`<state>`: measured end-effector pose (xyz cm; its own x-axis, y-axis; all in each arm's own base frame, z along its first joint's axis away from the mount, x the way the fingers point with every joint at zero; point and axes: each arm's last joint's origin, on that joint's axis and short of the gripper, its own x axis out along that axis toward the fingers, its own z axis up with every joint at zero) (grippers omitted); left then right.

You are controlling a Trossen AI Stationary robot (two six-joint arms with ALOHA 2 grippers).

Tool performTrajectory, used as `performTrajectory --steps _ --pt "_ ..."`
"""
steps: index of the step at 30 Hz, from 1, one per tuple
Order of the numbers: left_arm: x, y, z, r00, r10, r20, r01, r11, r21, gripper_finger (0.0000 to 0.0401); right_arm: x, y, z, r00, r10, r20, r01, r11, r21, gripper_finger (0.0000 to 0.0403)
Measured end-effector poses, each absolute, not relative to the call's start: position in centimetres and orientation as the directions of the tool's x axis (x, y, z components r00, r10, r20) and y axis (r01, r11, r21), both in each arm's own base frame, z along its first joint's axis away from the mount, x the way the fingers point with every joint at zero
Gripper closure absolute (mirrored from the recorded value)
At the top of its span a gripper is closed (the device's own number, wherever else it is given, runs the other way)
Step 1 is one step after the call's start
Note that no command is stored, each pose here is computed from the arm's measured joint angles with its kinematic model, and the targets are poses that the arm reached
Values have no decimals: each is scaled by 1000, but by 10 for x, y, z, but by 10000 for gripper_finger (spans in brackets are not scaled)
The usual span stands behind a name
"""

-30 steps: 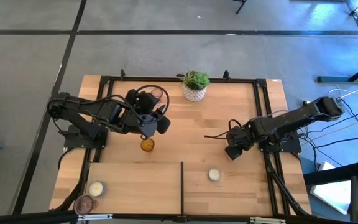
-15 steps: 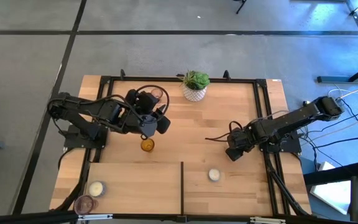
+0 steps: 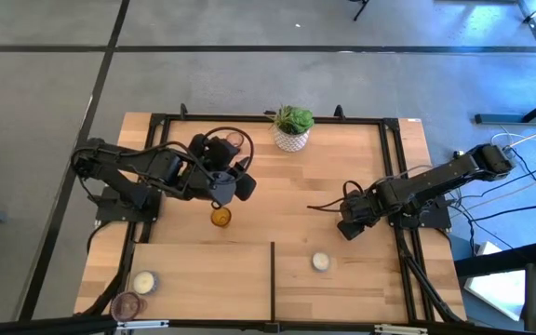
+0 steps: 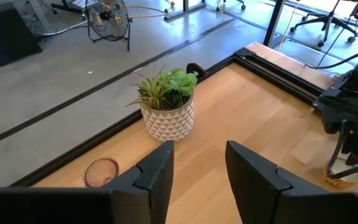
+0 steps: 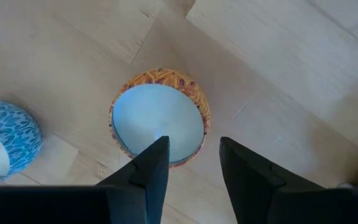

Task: Pick & Place candle stick holders
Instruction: Put the orange scented candle on the shelf

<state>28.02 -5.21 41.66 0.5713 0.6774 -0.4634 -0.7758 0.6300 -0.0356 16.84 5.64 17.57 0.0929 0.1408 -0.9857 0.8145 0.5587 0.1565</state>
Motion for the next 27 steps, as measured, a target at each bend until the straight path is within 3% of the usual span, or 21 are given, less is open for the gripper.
performTrajectory --steps 18,27 --pt "281 -53 416 577 668 -470 -765 644 -24 260 164 56 165 78 162 -984 829 538 155 259" --pt "281 -53 416 577 668 -470 -763 646 -18 260 164 56 165 77 162 -984 827 541 154 280"
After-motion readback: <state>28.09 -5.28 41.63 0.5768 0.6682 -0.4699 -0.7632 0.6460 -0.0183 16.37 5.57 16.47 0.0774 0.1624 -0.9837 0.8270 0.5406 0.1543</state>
